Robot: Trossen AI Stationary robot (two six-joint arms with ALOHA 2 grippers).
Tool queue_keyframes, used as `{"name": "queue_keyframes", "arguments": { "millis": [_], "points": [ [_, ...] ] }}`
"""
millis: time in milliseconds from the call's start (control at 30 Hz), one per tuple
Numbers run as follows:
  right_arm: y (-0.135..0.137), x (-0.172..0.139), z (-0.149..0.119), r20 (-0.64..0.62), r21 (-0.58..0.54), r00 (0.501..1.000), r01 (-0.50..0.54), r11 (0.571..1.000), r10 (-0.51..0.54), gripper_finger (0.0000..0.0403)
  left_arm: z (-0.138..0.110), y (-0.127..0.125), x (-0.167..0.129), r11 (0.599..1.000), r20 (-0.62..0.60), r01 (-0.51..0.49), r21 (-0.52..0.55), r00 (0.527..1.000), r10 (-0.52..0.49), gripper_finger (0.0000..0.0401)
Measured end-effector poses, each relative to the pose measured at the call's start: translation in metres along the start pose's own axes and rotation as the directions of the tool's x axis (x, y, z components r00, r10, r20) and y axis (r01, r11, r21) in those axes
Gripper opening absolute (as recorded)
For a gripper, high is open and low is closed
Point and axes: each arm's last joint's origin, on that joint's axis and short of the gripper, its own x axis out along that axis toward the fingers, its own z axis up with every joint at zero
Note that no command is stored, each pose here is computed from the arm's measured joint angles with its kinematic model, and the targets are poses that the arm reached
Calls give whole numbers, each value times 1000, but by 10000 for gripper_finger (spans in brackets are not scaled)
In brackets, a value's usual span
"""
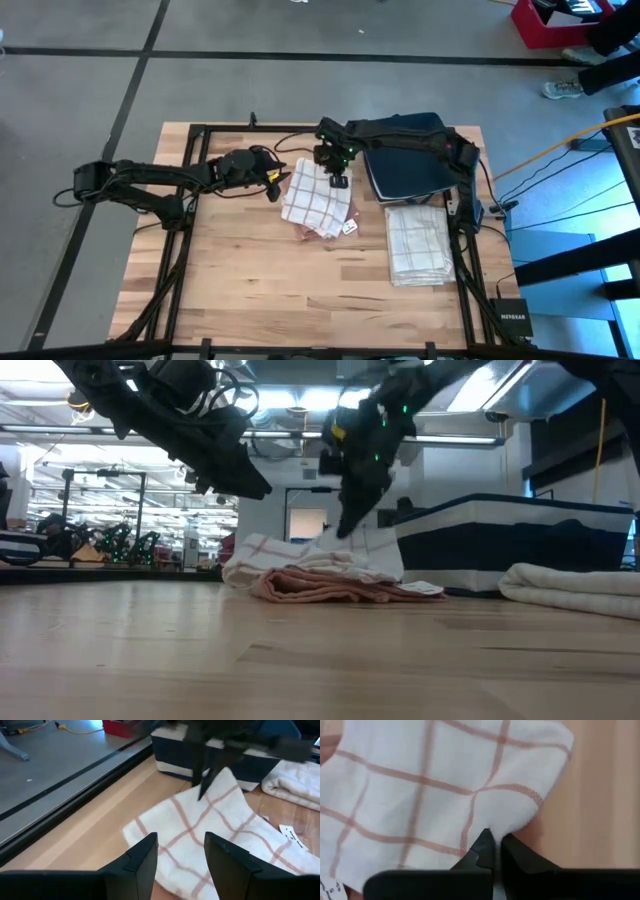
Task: Fold towel
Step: Stack the left white towel on top of the brown towel
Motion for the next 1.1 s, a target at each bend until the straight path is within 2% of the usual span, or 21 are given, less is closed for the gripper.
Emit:
{"name": "queue_keyframes", "arguments": {
  "millis": [133,300,400,467,533,800,933,1100],
  "points": [
    [26,-12,15,7,-115,996,91,989,-91,15,4,0,0,1000,11,-3,6,1000,3,153],
    [53,-10,25,-8,-213,988,149,966,-155,13,13,11,2,999,21,-28,44,999,27,153],
    [64,-8,30,-3,-275,981,187,943,-195,8,16,19,3,993,21,72,97,997,-75,153],
    [70,-7,34,11,-294,976,211,932,-217,11,15,22,5,977,6,123,172,992,-126,153],
    [74,-7,36,26,-312,974,222,924,-225,15,12,23,9,963,-12,130,235,991,-130,153],
    [88,-5,40,34,-359,976,211,909,-213,8,3,20,34,940,10,150,306,987,-161,197],
    [92,-7,42,37,-368,977,207,907,-208,13,-5,19,45,900,-14,162,404,985,-171,214],
    [94,-6,42,33,-372,978,202,906,-205,9,-10,19,49,857,-41,189,479,980,-193,215]
  ]
}}
